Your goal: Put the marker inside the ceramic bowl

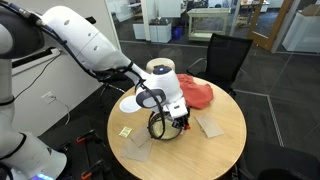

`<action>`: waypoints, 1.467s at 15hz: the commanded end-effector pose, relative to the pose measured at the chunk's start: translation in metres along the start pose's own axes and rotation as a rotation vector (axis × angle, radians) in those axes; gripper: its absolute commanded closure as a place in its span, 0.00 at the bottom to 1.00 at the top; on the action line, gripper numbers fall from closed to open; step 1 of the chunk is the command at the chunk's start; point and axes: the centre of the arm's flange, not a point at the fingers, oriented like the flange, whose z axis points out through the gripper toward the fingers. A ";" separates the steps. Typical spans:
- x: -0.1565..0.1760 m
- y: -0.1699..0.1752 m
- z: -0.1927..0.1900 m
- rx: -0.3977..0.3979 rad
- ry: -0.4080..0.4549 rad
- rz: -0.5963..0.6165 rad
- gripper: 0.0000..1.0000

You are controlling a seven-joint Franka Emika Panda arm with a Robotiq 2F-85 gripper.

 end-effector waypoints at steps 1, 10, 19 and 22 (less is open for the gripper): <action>-0.037 0.003 -0.018 0.006 -0.020 -0.039 0.94; -0.070 -0.009 0.006 -0.041 -0.048 -0.083 0.94; -0.080 -0.006 0.011 -0.063 -0.056 -0.109 0.12; -0.080 -0.007 0.011 -0.062 -0.057 -0.110 0.00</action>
